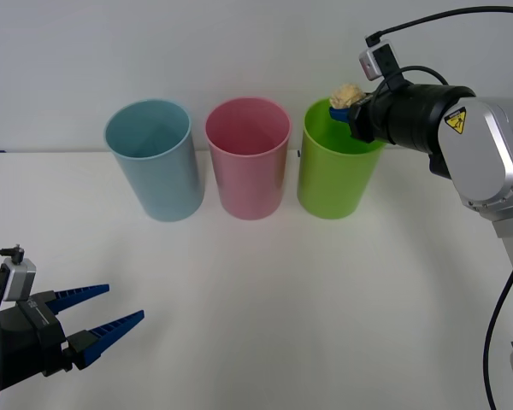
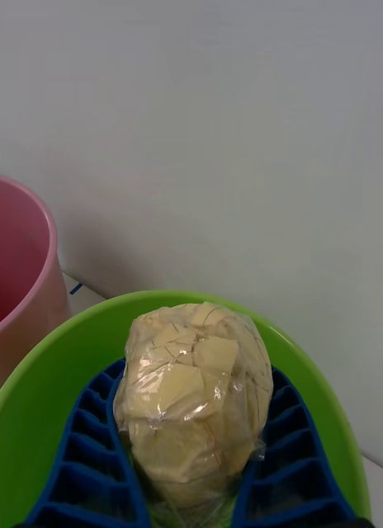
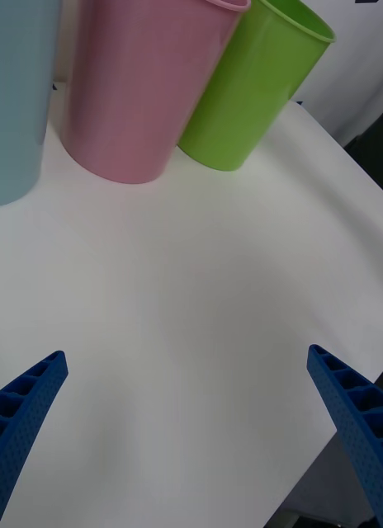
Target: Put cans in the blue bin and PET bottles in the pink bin and trash in the green bin.
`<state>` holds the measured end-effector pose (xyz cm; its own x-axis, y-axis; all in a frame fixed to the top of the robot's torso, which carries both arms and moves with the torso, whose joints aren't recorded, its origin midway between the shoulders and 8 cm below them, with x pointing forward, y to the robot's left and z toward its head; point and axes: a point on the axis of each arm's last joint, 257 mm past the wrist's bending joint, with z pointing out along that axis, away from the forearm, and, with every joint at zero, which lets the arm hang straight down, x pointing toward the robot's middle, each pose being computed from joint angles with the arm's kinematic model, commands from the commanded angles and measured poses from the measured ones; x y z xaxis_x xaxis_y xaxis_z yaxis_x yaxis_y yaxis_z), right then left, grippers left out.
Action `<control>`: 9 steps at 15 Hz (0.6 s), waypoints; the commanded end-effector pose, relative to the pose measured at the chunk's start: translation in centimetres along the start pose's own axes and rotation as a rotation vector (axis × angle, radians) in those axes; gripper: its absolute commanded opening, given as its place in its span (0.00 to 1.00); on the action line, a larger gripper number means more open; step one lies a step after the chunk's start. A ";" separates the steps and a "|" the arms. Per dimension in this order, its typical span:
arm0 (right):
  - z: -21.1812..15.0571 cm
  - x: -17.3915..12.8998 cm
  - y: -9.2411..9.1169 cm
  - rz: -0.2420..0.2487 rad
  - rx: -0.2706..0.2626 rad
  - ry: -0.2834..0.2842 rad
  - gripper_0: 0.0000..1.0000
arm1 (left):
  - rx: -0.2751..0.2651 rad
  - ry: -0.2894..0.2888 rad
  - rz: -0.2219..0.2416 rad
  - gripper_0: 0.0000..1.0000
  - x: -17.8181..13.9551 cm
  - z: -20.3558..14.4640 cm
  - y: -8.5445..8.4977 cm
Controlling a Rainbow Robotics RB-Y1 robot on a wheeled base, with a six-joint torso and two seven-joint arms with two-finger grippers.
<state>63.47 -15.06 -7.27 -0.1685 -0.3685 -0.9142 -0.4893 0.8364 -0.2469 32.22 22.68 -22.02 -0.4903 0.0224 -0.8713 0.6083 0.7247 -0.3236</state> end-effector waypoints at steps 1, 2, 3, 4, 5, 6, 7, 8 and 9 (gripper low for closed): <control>0.0 -0.2 -0.2 -0.022 0.007 -0.012 1.00 | 0.000 0.000 0.000 1.00 0.0 0.0 0.0; 0.0 -0.3 -0.1 -0.027 0.006 -0.013 1.00 | 0.000 0.000 0.000 1.00 0.0 0.0 0.0; 0.0 -0.3 -0.1 -0.032 0.007 -0.014 1.00 | 0.000 0.000 0.000 1.00 0.0 0.0 0.0; 0.0 -0.3 -0.1 -0.033 0.007 -0.014 1.00 | 0.000 0.000 0.000 1.00 0.0 0.0 0.0; 0.0 -0.3 -0.1 -0.034 0.006 -0.015 1.00 | 0.000 0.000 0.000 1.00 0.0 0.0 0.0; 0.0 -0.3 -0.1 -0.034 0.006 -0.015 1.00 | 0.000 0.000 0.000 1.00 0.0 0.0 0.0; 0.0 -0.5 -0.1 -0.035 0.005 -0.018 1.00 | 0.000 0.000 0.000 1.00 0.0 0.0 0.0; 0.0 -0.5 -0.1 -0.035 0.005 -0.018 1.00 | 0.000 0.000 0.000 1.00 0.0 0.0 0.0; 0.0 -0.6 0.0 -0.031 0.003 -0.021 1.00 | 0.000 0.000 0.000 1.00 0.0 0.0 0.0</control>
<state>63.61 -14.91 -6.80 -0.1363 -0.3889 -0.9112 -0.4905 0.8256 -0.2789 32.22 22.68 -22.02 -0.4903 0.0224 -0.8713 0.6083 0.7247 -0.3236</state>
